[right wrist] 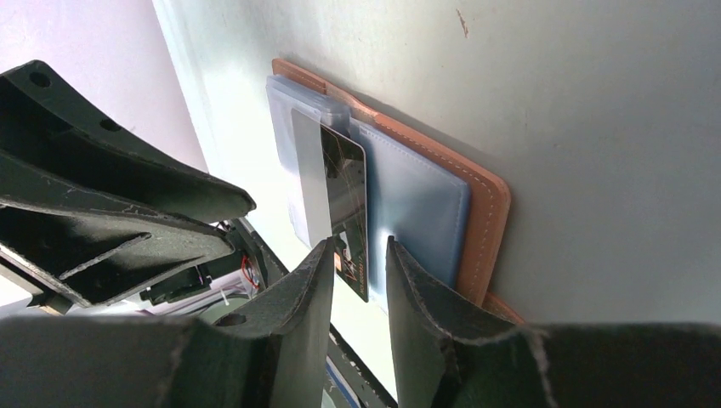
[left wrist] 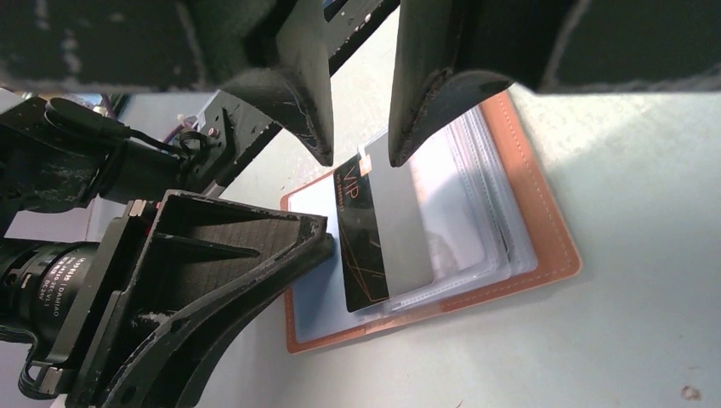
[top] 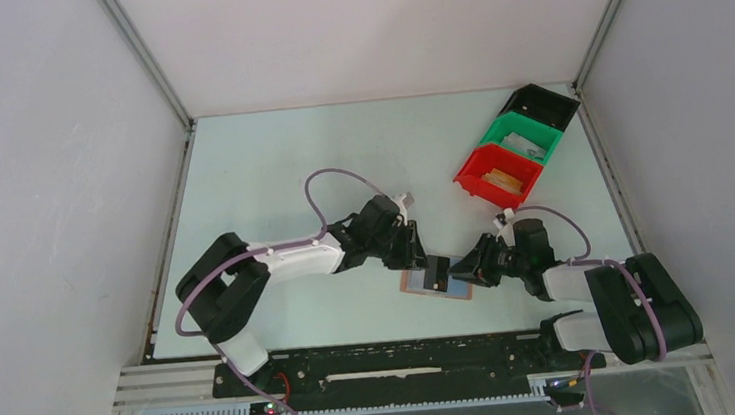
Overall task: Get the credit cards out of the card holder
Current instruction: Remove the credit card from the card holder.
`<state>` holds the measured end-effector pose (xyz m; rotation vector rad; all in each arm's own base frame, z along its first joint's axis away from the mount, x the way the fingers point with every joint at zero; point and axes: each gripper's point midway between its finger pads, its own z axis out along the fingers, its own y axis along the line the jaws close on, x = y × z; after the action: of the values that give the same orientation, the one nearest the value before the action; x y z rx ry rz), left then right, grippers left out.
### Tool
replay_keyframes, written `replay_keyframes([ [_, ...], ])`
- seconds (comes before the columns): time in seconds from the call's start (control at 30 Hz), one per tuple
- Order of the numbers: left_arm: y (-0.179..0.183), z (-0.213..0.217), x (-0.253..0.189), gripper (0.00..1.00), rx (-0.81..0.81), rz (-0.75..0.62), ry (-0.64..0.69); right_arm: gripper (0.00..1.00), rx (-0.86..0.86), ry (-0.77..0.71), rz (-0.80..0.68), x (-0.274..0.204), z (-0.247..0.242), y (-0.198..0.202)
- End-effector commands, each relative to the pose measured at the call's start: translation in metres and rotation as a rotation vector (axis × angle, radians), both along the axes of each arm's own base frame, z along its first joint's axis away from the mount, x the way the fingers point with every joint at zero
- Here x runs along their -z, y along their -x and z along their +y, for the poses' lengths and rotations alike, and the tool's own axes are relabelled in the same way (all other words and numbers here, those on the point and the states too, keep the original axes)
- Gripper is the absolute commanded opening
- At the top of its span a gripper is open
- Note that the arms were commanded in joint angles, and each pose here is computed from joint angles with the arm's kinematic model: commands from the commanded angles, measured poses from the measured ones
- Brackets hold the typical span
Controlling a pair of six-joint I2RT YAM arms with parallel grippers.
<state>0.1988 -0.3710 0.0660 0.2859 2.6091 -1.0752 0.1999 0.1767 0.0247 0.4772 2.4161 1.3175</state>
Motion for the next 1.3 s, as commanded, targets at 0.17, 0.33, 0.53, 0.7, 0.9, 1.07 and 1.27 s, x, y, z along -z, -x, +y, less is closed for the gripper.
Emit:
replay_keyframes([
  [0.17, 0.002, -0.015, 0.017, 0.36, 0.050, 0.016, 0.022, 0.38, 0.017, 0.017, 0.000, 0.005, -0.004, 0.001],
  [0.33, -0.002, -0.004, 0.038, 0.35, 0.013, 0.043, -0.075, 0.39, 0.017, 0.009, 0.001, 0.003, -0.003, 0.001],
  [0.53, -0.002, 0.004, 0.045, 0.34, -0.007, 0.057, -0.131, 0.39, 0.020, -0.002, 0.007, 0.005, -0.001, 0.000],
  [0.7, -0.001, 0.003, 0.047, 0.35, -0.002, 0.064, -0.134, 0.38, 0.009, -0.061, 0.013, 0.003, 0.007, -0.001],
  [0.9, -0.001, 0.004, 0.048, 0.35, -0.001, 0.063, -0.139, 0.32, 0.015, -0.117, 0.027, 0.003, 0.012, -0.001],
  [1.07, -0.001, 0.003, 0.048, 0.34, 0.002, 0.065, -0.138, 0.28, -0.003, -0.142, 0.018, 0.000, 0.016, -0.001],
  [1.27, -0.002, 0.002, 0.048, 0.34, 0.003, 0.065, -0.140, 0.19, -0.013, -0.156, 0.008, -0.005, 0.019, -0.002],
])
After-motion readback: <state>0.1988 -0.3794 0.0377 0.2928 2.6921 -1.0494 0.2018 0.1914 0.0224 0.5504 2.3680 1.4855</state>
